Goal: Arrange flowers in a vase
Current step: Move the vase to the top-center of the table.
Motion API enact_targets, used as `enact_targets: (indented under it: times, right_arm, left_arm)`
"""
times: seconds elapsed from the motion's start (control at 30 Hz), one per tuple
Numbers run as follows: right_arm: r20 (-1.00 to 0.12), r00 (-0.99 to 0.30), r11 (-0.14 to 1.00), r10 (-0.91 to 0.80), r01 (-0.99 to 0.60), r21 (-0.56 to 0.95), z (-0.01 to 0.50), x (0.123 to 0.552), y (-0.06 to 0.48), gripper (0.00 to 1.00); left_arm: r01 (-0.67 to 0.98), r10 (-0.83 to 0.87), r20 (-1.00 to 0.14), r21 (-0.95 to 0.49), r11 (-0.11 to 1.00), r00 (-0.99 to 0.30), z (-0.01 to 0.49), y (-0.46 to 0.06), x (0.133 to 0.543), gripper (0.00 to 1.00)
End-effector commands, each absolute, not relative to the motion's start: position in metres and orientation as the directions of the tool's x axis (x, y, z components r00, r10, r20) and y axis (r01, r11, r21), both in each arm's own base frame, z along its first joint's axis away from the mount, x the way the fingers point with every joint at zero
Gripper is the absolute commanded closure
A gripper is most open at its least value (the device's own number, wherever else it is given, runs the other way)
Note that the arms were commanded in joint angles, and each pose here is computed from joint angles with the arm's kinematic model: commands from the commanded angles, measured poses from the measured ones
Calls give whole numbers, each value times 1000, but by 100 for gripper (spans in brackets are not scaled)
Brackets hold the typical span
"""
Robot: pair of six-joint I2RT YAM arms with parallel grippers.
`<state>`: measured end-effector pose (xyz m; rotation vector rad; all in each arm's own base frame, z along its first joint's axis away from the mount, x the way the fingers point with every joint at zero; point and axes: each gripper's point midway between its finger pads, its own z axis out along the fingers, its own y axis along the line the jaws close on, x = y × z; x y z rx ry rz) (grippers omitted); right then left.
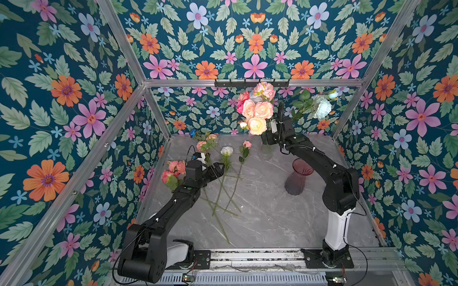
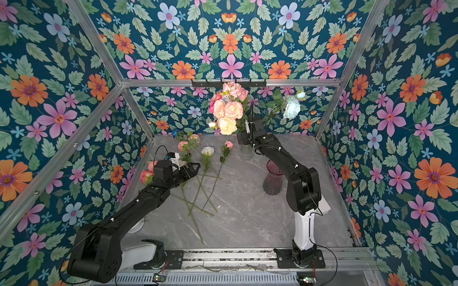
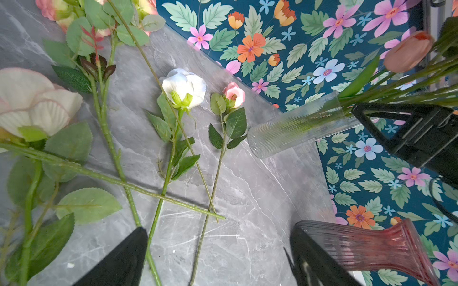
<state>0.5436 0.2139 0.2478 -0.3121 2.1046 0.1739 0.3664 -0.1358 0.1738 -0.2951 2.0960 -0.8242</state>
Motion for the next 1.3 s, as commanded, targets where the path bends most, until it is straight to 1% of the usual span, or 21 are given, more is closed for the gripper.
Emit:
enact_targets:
  times: [0.0, 0.27, 0.63, 0.93, 1.2, 1.27]
  right_arm:
    - [-853, -500, 958, -147, -287, 3, 256, 539, 211, 1]
    - [-861, -491, 962, -134, -274, 7, 277, 533, 205, 1]
    - [-859, -496, 966, -127, -257, 6, 284, 520, 197, 1]
    - [-868, -482, 966, -119, -257, 10, 299, 512, 194, 1]
    - [-871, -477, 967, -118, -254, 8, 306, 518, 195, 1]
    - [-870, -480, 968, -118, -250, 7, 307, 518, 194, 1]
  left_arm:
    - [89, -480, -634, -654, 751, -606, 180, -136, 368, 9]
    - [96, -482, -638, -657, 748, -601, 186, -136, 368, 9]
    - [104, -483, -641, -658, 745, -596, 192, -136, 368, 9]
    - [103, -489, -637, -665, 740, -596, 190, -137, 368, 9]
    - [127, -518, -608, -713, 690, -601, 196, -149, 381, 9]
    - [167, -512, -613, -723, 670, -601, 203, -165, 385, 9]
